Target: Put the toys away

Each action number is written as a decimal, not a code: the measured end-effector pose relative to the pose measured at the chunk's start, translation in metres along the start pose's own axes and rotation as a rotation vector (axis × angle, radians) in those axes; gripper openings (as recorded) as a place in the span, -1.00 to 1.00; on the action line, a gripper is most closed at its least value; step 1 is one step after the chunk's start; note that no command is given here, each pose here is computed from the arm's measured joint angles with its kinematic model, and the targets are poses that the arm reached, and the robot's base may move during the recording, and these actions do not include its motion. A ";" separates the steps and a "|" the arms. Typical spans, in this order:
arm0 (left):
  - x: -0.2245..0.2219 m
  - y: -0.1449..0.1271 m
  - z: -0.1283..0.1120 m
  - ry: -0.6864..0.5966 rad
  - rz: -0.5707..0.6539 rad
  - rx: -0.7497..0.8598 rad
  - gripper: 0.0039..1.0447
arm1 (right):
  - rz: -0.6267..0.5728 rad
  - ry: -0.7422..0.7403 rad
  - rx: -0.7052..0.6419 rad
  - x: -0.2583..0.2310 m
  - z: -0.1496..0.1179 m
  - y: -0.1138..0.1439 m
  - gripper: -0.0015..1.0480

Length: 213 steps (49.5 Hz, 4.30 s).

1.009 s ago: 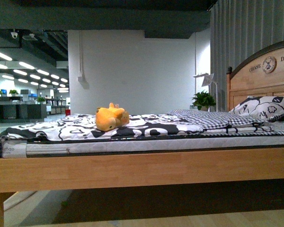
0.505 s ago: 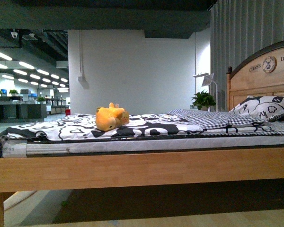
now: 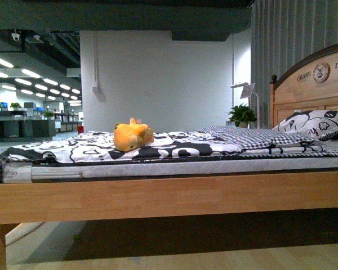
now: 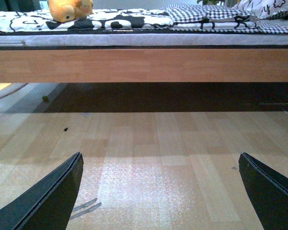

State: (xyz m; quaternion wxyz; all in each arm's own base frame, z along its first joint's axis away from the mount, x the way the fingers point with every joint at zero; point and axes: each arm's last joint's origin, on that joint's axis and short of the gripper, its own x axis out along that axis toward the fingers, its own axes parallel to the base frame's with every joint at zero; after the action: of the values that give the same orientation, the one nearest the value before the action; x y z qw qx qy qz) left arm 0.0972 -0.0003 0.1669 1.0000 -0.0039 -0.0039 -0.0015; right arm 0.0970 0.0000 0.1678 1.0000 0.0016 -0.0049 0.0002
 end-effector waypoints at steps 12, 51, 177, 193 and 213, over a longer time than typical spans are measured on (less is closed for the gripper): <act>0.000 0.000 0.000 0.000 0.000 0.000 0.89 | 0.000 0.000 0.000 0.000 0.000 0.000 0.87; 0.000 0.000 0.000 0.000 0.000 0.000 0.89 | 0.000 0.000 0.000 0.000 0.000 0.000 0.87; 0.000 0.000 0.000 0.001 0.000 0.000 0.89 | 0.189 -0.070 0.109 0.072 0.069 0.002 0.87; 0.000 0.000 0.000 0.001 0.000 0.000 0.89 | 0.221 -0.089 0.093 0.147 0.134 0.064 0.87; 0.000 0.000 0.000 0.001 0.000 0.000 0.89 | 0.223 -0.063 0.001 0.201 0.178 0.164 0.87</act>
State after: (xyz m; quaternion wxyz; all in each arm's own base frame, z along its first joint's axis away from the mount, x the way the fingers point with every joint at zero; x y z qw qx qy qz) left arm 0.0972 -0.0003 0.1668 1.0000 -0.0037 -0.0035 -0.0015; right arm 0.2965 0.1633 0.3483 0.9931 0.0018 -0.0367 0.1113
